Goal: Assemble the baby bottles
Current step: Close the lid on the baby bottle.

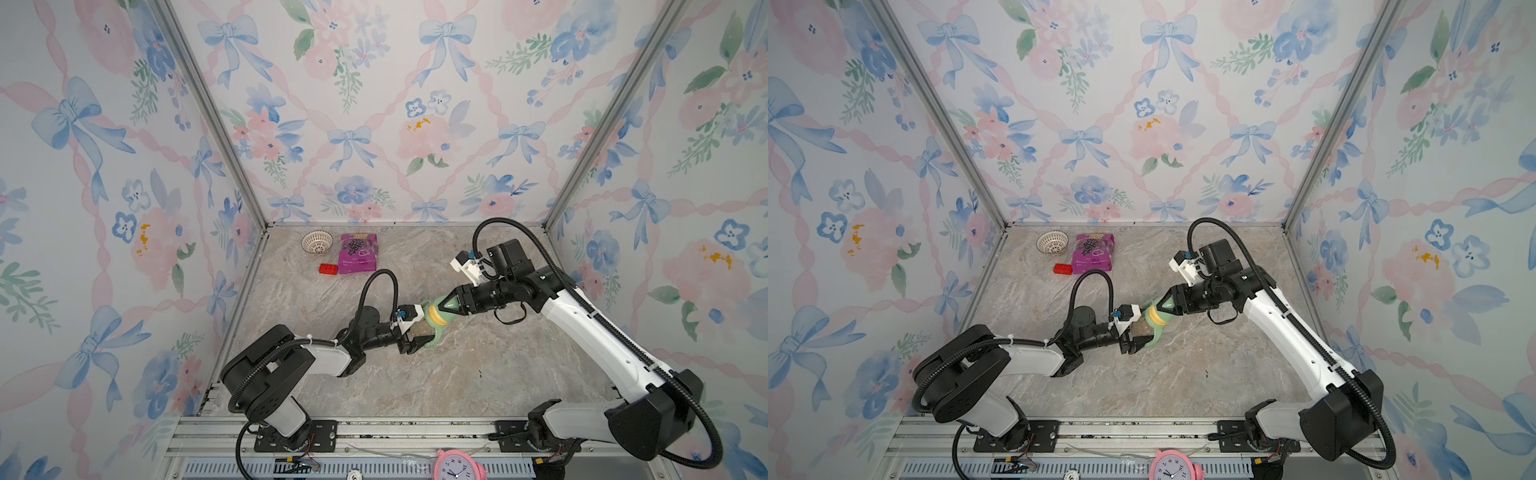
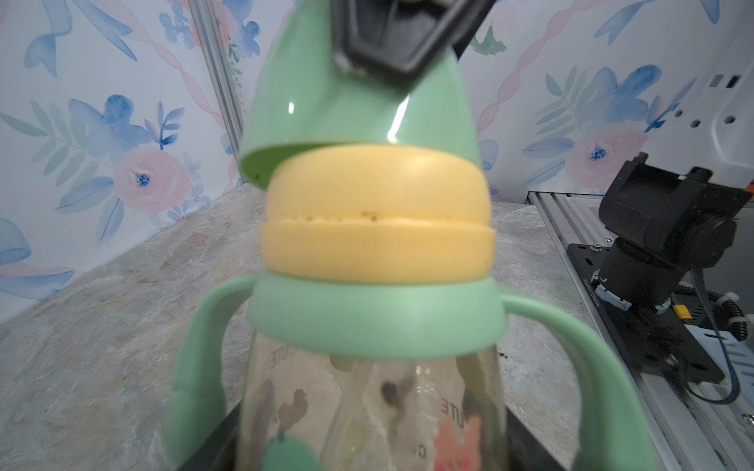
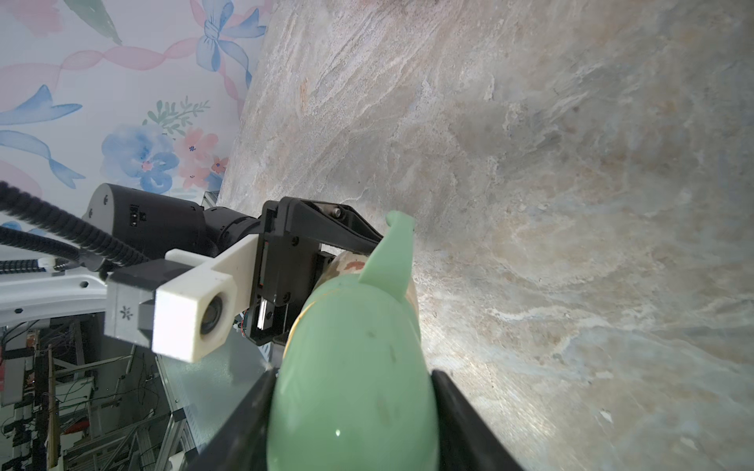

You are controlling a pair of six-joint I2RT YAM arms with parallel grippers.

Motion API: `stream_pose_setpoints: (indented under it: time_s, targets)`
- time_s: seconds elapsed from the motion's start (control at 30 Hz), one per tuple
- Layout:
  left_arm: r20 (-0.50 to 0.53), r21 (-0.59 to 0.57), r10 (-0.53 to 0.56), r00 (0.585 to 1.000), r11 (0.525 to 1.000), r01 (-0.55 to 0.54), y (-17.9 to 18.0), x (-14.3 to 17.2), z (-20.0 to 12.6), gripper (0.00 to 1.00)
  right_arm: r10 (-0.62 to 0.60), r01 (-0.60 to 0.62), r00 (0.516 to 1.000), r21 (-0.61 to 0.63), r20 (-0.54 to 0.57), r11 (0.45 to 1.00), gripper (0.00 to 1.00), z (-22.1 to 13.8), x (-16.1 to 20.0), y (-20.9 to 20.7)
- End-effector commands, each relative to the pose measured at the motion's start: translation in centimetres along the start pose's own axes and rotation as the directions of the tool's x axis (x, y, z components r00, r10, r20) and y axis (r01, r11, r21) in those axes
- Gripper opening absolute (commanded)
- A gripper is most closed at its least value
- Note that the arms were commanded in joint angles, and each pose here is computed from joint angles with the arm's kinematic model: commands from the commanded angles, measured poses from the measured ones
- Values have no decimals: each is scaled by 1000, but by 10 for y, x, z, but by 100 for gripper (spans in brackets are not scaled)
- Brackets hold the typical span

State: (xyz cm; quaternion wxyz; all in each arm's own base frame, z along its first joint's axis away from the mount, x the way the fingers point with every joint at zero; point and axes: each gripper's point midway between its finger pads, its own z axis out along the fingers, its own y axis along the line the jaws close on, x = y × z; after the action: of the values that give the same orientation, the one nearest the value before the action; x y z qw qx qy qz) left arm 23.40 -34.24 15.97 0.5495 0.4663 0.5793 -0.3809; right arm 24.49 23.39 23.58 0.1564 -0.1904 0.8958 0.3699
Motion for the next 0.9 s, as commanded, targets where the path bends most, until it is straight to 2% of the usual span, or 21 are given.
stream_pose_setpoints:
  time_s: [0.0,0.23,0.87]
  targets:
    - [79,18,58,995,998,-60,0,-28,8,0,3,-5,1000,-48,-30,999,58,10,9,7]
    - [73,24,50,996,998,-52,1,-27,11,0,-6,4,1000,-83,-22,997,65,9,16,14]
    - [41,55,44,998,997,-46,-2,-24,20,0,-36,31,997,-69,-61,997,66,16,22,16]
